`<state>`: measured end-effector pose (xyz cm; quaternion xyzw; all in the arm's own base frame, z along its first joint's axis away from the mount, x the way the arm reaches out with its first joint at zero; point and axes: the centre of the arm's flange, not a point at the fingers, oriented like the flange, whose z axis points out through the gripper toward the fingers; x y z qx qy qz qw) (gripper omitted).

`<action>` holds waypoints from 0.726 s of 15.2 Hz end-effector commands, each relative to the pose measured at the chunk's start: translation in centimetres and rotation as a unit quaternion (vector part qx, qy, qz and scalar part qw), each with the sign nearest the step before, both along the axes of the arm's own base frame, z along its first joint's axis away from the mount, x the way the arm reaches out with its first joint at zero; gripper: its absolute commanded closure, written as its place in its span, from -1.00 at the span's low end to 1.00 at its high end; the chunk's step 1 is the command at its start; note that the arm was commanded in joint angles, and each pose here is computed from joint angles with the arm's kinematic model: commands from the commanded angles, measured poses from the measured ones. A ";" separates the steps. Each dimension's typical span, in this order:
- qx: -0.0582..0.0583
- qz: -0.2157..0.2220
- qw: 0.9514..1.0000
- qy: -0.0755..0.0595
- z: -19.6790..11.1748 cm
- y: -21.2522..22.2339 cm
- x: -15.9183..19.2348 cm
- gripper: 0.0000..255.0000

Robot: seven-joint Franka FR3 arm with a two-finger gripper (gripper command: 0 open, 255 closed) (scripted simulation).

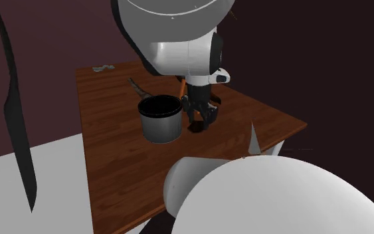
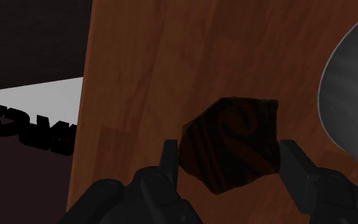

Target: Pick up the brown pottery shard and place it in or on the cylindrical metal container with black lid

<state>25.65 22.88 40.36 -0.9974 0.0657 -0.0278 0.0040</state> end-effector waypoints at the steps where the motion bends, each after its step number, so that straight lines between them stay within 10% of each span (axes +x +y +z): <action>1: 0.000 0.000 1.000 0.000 1.1 0.0 0.0 1.00; 11: 0.000 0.000 1.000 0.000 6.4 0.0 0.0 1.00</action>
